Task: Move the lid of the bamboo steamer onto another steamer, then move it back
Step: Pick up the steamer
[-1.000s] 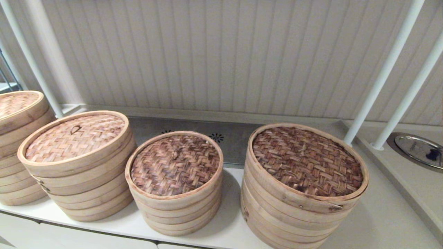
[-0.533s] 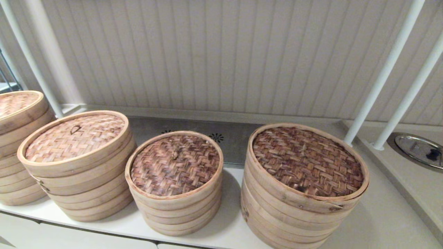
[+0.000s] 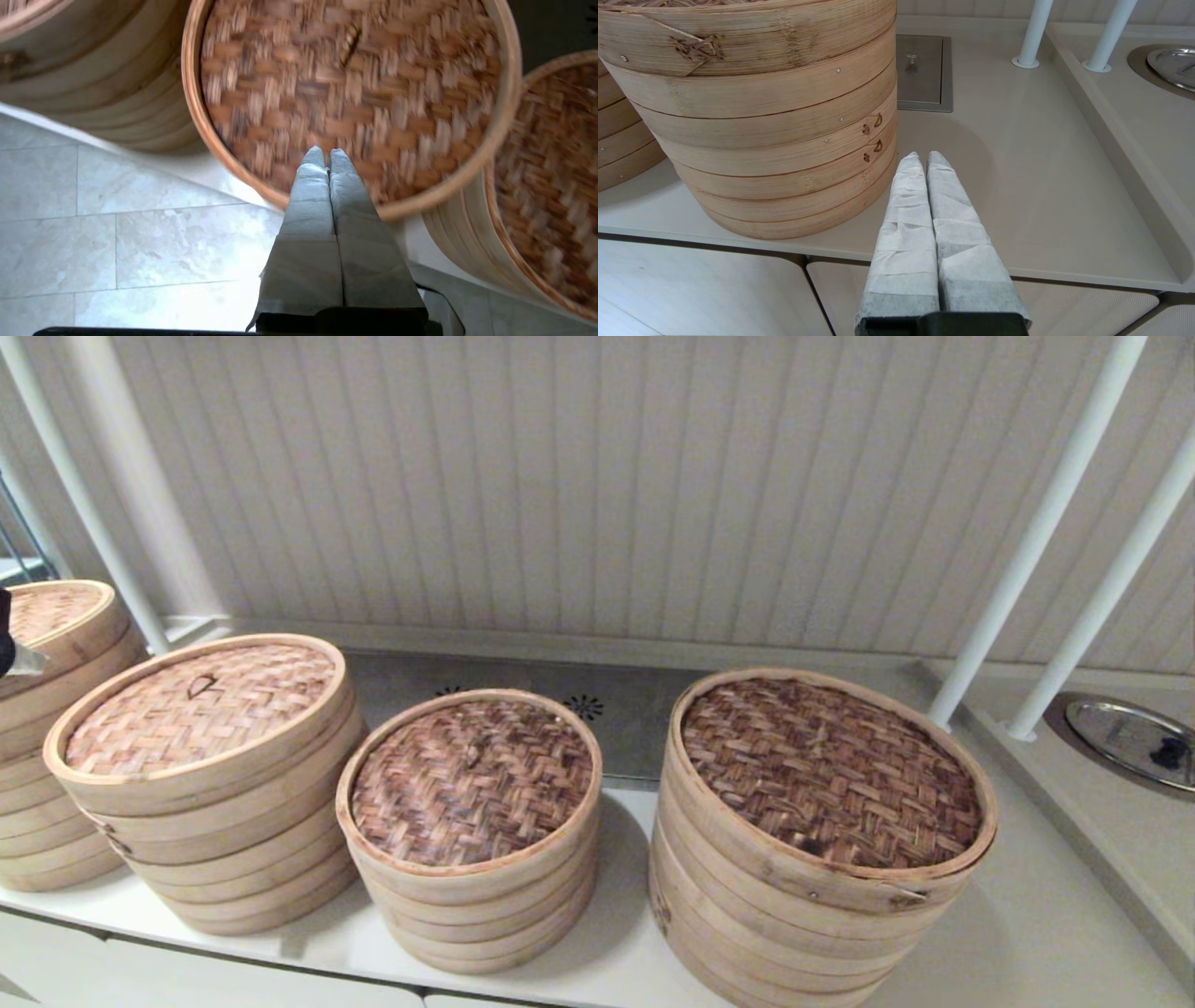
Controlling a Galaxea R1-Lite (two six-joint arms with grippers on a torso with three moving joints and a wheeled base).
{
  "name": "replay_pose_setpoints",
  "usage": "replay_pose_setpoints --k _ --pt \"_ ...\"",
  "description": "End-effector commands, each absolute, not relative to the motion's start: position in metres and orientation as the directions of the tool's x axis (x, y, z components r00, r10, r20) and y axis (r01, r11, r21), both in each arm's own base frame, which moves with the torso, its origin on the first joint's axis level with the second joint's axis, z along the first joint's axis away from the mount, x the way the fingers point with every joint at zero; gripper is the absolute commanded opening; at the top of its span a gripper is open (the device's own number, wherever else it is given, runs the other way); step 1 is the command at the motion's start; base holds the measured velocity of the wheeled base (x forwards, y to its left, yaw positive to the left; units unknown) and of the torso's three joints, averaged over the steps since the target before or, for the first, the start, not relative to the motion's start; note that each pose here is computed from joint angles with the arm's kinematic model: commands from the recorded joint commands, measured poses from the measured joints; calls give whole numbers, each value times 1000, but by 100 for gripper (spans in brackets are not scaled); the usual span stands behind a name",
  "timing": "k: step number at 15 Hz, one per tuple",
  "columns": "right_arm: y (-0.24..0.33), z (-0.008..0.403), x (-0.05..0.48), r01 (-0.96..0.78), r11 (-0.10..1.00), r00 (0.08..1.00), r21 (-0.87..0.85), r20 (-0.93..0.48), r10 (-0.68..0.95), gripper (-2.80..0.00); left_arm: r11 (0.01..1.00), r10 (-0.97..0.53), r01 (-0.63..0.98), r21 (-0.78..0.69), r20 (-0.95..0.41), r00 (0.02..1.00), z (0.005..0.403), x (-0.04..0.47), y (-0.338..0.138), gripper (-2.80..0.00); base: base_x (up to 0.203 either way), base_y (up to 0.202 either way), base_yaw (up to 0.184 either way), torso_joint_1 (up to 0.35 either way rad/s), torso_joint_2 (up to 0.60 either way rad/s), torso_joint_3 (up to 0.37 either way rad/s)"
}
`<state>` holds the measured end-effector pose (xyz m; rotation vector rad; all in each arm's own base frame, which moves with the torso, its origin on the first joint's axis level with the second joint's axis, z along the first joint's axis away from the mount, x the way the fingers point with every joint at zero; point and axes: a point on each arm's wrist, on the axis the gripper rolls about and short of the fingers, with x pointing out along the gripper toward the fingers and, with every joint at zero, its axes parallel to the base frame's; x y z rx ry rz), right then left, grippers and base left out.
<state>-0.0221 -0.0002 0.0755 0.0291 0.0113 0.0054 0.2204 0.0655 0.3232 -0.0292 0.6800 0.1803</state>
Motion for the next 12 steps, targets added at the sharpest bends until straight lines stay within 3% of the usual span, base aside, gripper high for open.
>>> replay_pose_setpoints --k 1,5,6,12 --pt "0 76 -22 -6 1000 1000 29 -12 6 -280 984 147 -173 30 -684 715 305 265 82 -280 0 0 0 0 0 0" --pt "0 76 -22 -6 1000 1000 29 -11 6 -280 990 136 -120 73 -710 691 291 305 96 -280 0 0 0 0 0 0" --pt "0 76 -22 -6 1000 1000 29 -11 6 -280 991 129 -102 81 -719 683 287 306 96 0 0 0 0 0 0 0" --pt "0 76 -22 -6 1000 1000 29 -11 6 -280 998 -17 57 30 -740 672 267 327 90 0 0 0 0 0 0 0"
